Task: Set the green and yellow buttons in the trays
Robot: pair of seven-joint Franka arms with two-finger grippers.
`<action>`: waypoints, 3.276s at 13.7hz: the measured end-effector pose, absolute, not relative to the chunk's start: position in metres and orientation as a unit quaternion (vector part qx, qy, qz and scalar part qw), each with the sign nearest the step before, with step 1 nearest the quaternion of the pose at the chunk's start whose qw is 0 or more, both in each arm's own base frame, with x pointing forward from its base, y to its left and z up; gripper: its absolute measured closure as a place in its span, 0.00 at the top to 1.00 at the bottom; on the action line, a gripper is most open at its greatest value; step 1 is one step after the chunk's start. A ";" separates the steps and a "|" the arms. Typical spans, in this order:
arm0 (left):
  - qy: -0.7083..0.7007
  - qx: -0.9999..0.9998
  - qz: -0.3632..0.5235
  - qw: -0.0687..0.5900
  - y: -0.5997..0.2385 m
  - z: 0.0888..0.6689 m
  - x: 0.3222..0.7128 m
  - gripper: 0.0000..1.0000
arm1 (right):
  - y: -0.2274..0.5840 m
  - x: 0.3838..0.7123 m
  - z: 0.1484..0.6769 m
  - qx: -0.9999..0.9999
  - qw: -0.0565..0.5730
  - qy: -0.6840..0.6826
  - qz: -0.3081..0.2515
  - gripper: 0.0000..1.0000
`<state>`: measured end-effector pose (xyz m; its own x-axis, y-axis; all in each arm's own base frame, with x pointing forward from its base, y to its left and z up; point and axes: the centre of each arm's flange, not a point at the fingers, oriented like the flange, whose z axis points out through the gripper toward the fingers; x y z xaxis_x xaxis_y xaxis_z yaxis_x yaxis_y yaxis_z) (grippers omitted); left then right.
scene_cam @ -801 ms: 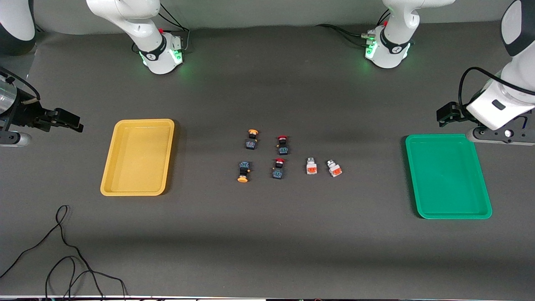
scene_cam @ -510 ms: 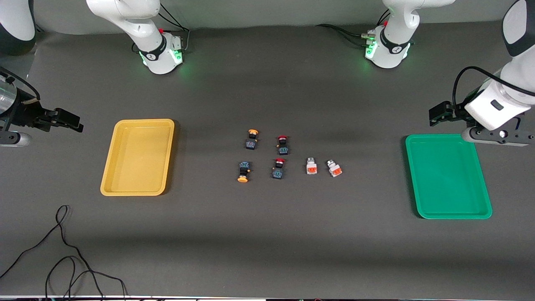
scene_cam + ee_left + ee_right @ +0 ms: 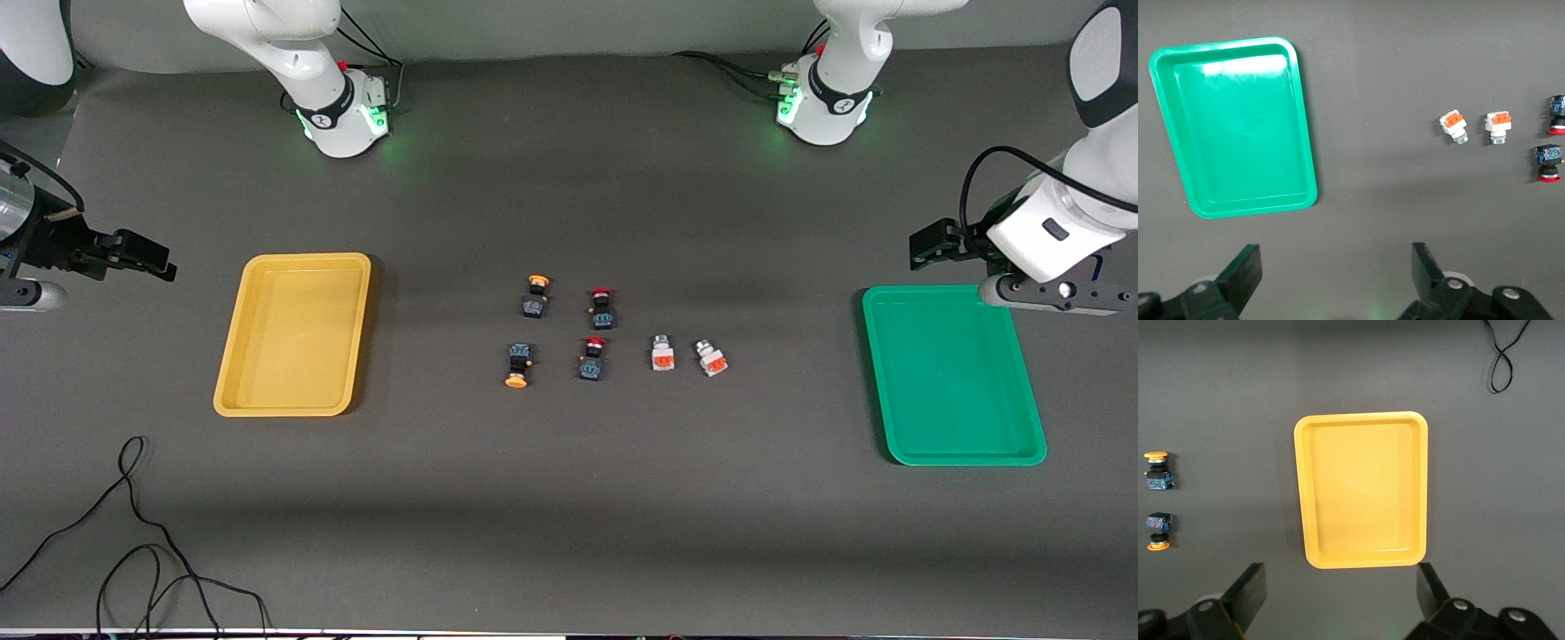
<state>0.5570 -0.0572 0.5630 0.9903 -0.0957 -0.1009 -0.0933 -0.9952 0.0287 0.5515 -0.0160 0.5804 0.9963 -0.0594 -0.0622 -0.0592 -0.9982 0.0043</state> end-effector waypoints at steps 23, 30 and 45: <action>0.122 0.988 -0.087 0.028 -0.228 0.368 0.621 1.00 | 0.411 0.441 0.364 0.996 -0.025 -0.086 -0.004 1.00; 0.179 0.974 -0.138 0.018 -0.244 0.230 0.625 1.00 | 0.427 0.440 0.227 0.996 -0.001 -0.085 -0.001 1.00; 0.221 0.965 -0.142 0.007 -0.272 0.172 0.601 0.62 | 0.421 0.455 0.175 0.996 0.009 -0.092 -0.001 0.44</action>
